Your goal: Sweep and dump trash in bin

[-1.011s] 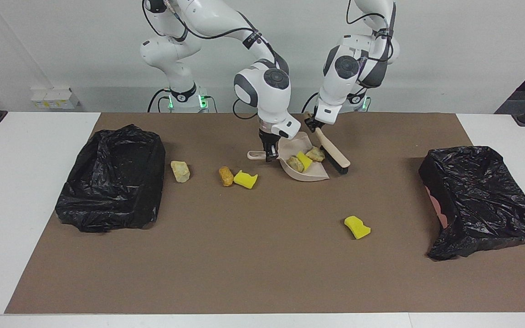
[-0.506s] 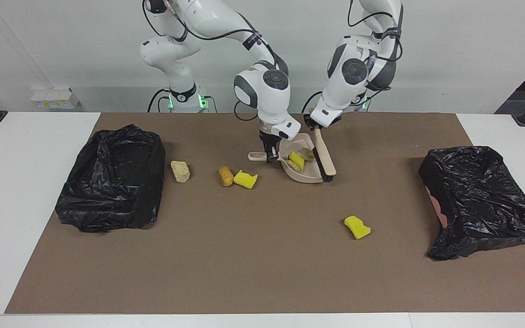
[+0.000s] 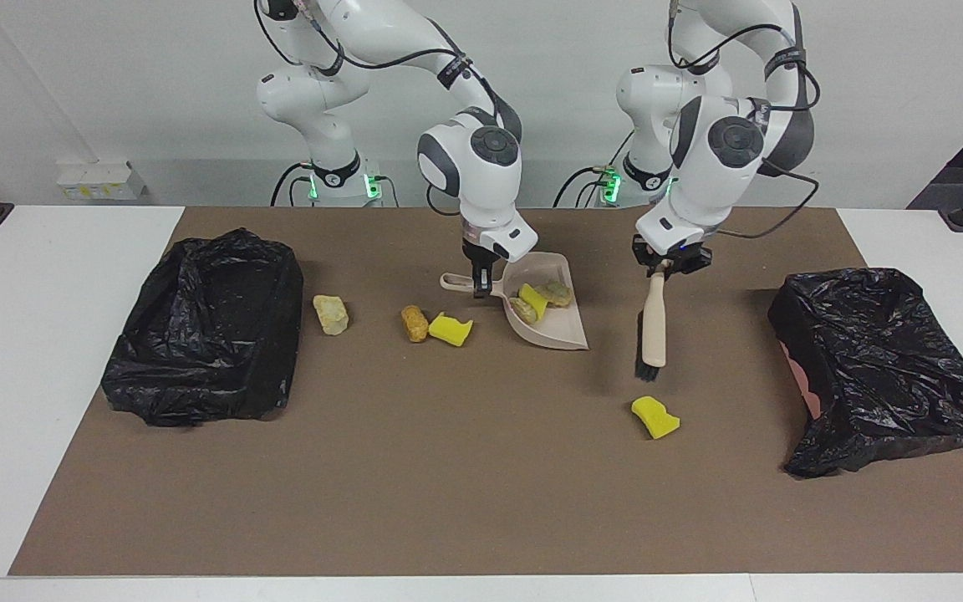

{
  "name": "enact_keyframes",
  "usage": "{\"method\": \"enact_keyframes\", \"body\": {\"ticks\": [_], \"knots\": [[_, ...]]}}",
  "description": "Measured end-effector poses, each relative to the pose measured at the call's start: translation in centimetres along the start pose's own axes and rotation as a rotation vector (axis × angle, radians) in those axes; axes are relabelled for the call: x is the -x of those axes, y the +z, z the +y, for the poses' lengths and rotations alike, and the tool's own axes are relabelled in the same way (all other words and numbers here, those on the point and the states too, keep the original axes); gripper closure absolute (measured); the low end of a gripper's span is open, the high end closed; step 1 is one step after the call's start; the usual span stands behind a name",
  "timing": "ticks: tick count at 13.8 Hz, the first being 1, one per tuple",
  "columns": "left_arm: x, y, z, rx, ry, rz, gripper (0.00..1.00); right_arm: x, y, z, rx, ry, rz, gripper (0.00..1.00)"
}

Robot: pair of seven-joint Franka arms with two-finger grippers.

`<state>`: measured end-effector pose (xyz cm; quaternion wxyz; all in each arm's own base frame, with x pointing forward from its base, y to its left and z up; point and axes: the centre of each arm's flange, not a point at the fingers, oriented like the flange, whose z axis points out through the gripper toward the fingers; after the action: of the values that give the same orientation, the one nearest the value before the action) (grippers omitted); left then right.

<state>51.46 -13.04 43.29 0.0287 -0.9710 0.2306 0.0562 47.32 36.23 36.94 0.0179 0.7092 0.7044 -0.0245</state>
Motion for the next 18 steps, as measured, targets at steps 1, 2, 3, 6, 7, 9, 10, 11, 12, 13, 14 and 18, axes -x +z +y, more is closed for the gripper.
{"method": "enact_keyframes", "body": {"ticks": [1, 2, 3, 6, 7, 9, 10, 11, 12, 13, 14, 18], "knots": [[-0.9, 0.0, -2.0, -0.03, 0.062, 0.0, 0.73, 0.1, -0.2, 0.0, 0.002, 0.016, 0.001, 0.67], [-1.7, 0.1, -3.8, -0.051, 0.105, -0.002, 0.73, 0.1, -0.3, 0.0, 0.003, 0.024, 0.001, 0.67], [-2.8, 0.4, -5.5, -0.073, 0.137, -0.003, 0.73, 0.1, -0.4, -0.1, 0.0, 0.026, -0.002, 0.67], [-5.7, 1.8, -9.4, -0.201, 0.238, 0.001, 0.73, 0.3, -0.4, -0.2, -0.011, 0.027, -0.012, 0.67], [-6.3, 2.3, -10.3, -0.224, 0.262, 0.007, 0.73, 0.3, -0.4, -0.3, -0.012, 0.027, -0.013, 0.67], [-7.2, 3.0, -11.6, -0.237, 0.282, 0.007, 0.73, 0.4, -0.3, -0.3, -0.017, 0.027, -0.017, 0.67], [-7.9, 3.3, -12.0, -0.24, 0.295, 0.006, 0.73, 0.5, -0.1, -0.5, -0.025, 0.027, -0.025, 0.67], [-8.6, 3.8, -12.2, -0.24, 0.319, 0.003, 0.73, 0.7, 0.0, -0.7, -0.034, 0.035, -0.034, 0.67], [-9.1, 4.3, -12.3, -0.238, 0.348, -0.004, 0.73, 0.8, 0.0, -1.0, -0.036, 0.057, -0.038, 0.67], [-9.4, 4.9, -12.4, -0.234, 0.375, -0.013, 0.73, 0.8, -0.1, -1.2, -0.036, 0.083, -0.039, 0.67], [-9.5, 5.4, -12.4, -0.23, 0.397, -0.021, 0.73, 0.8, -0.1, -1.5, -0.036, 0.113, -0.042, 0.67], [-8.9, 8.2, -11.2, -0.196, 0.505, -0.077, 0.73, 0.1, 0.4, -2.8, -0.044, 0.193, -0.057, 0.67]]}}
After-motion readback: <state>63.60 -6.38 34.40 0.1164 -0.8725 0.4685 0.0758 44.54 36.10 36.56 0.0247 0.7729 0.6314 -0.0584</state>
